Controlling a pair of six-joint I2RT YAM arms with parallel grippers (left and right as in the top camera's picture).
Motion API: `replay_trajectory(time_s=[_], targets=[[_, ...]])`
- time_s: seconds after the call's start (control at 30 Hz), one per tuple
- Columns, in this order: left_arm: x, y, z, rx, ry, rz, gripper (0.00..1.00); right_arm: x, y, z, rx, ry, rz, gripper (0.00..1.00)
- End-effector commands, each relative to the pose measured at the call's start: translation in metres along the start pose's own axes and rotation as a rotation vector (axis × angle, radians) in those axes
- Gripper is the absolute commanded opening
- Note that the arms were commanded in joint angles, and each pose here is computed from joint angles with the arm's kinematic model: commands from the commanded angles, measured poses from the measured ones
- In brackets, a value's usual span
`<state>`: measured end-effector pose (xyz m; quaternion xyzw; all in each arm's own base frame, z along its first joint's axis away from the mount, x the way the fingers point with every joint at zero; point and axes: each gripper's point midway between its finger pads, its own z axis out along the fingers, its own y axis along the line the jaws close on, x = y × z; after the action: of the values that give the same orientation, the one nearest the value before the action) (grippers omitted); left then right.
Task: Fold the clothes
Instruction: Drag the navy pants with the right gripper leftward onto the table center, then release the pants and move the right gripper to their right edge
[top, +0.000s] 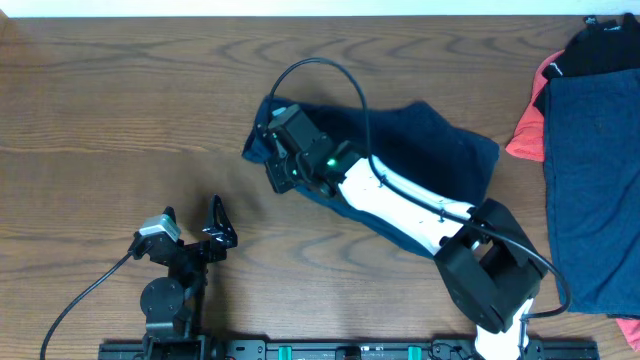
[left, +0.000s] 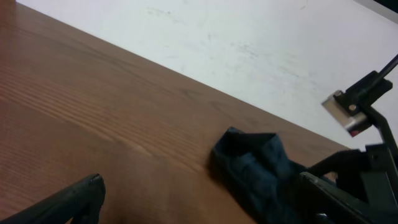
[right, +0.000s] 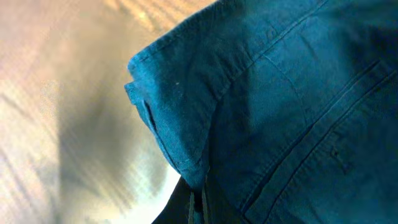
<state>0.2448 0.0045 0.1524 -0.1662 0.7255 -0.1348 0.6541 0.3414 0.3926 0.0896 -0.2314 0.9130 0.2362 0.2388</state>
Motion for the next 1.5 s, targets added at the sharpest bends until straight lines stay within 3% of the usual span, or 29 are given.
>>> replay_trajectory(time_s=[0.0,0.27,0.5,0.53,0.6,0.63,0.73,0.87,1.03,1.23,1.47], targets=[[0.012,0.011,0.001,-0.047,0.031,0.011,0.98,-0.002,0.021,-0.004,-0.095,0.011,0.017,0.01],[0.012,0.011,0.001,-0.047,0.031,0.011,0.98,0.018,0.057,-0.014,-0.285,0.112,0.013,0.01],[0.012,0.011,0.001,-0.047,0.031,0.011,0.98,0.038,0.077,-0.014,-0.303,0.168,-0.022,0.01],[0.012,0.011,0.001,-0.047,0.031,0.011,0.98,0.041,0.079,-0.014,-0.309,0.177,-0.034,0.10],[0.012,0.011,0.001,-0.047,0.031,0.011,0.98,0.047,0.081,-0.014,-0.311,0.191,-0.059,0.50],[0.012,0.011,0.001,-0.047,0.031,0.011,0.98,0.047,0.081,-0.014,-0.310,0.193,-0.065,0.56],[0.012,0.011,0.001,-0.047,0.031,0.011,0.98,0.040,0.070,-0.015,-0.272,0.172,-0.055,0.61],[0.012,0.011,0.001,-0.047,0.031,0.011,0.98,0.017,0.025,-0.032,-0.122,0.111,-0.014,0.70],[0.012,0.011,0.001,-0.047,0.031,0.011,0.98,-0.003,-0.079,-0.089,0.225,0.057,0.099,0.99],[0.012,0.011,0.001,-0.047,0.031,0.011,0.98,0.023,-0.168,-0.130,0.380,0.177,0.194,0.99],[0.012,0.011,0.001,-0.047,0.031,0.011,0.98,0.093,-0.248,-0.157,0.442,0.366,0.511,0.99]])
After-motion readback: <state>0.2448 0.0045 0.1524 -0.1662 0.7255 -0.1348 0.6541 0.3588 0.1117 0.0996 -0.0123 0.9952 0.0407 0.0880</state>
